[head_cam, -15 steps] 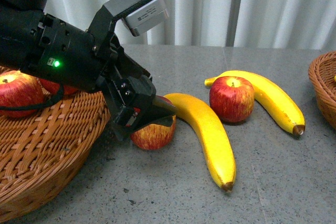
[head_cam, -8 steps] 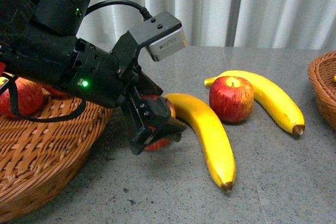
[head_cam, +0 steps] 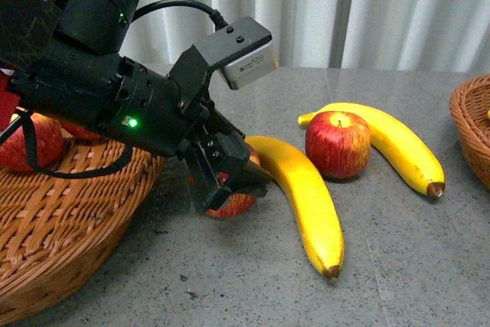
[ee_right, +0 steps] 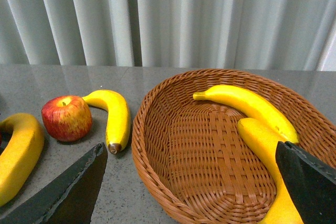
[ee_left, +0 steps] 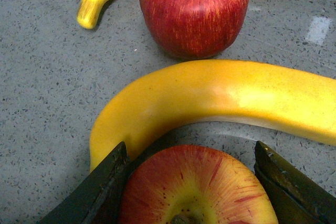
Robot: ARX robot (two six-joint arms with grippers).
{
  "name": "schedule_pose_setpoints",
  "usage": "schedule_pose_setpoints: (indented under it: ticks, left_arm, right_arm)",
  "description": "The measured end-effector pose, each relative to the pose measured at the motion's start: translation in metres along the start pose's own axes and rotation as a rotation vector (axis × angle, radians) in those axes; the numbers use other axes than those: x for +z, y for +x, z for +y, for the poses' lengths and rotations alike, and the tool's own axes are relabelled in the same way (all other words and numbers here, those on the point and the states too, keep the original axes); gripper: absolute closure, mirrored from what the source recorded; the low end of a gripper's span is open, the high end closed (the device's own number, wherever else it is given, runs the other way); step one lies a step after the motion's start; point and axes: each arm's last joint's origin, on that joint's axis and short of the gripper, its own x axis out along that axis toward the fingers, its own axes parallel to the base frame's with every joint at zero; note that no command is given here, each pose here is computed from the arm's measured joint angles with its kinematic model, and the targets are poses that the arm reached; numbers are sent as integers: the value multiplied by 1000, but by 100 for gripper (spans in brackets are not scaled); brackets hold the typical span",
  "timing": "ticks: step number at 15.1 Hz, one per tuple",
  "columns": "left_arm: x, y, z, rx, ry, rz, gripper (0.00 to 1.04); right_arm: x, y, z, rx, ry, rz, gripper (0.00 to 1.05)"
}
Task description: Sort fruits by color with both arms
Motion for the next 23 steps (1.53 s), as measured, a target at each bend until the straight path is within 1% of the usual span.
schedule_pose_setpoints:
  ticks: [3,5,7,9,11,13,14,16,17,18,19,23]
  left_arm:
    - [5,-1,0,17,-10,-11,40]
    - [21,-11,3,47,-7,-51,40]
    - [42,-33,4,82,3,-100,41]
    - [58,-51,10,171,-10,-126,41]
    - [64,-73,25,352,-110,-143,41]
    - [61,-104,38,544,-315,-155,41]
    - [58,-123,43,646,-414,-186,41]
    - [47,-144,44,765,-590,-206,41]
    - [19,-136,47,827,-796,-146,41]
    - [1,-113,42,814,-904,-54,42]
    - [2,-108,40,789,-898,-51,42]
    - [4,-104,37,772,-888,-55,42]
  right_arm:
    - [0,0,0,0,0,0,7]
    - [0,0,0,0,0,0,7]
    - [0,0,0,0,0,0,7]
    - [0,0,0,0,0,0,7]
    - [0,0,0,0,0,0,7]
    - [0,0,0,0,0,0,7]
    - [0,0,0,0,0,0,7]
    - [0,0,0,0,0,0,7]
    - [0,0,0,0,0,0,7]
    - [0,0,0,0,0,0,7]
    - [0,0,0,0,0,0,7]
    - [0,0,0,0,0,0,7]
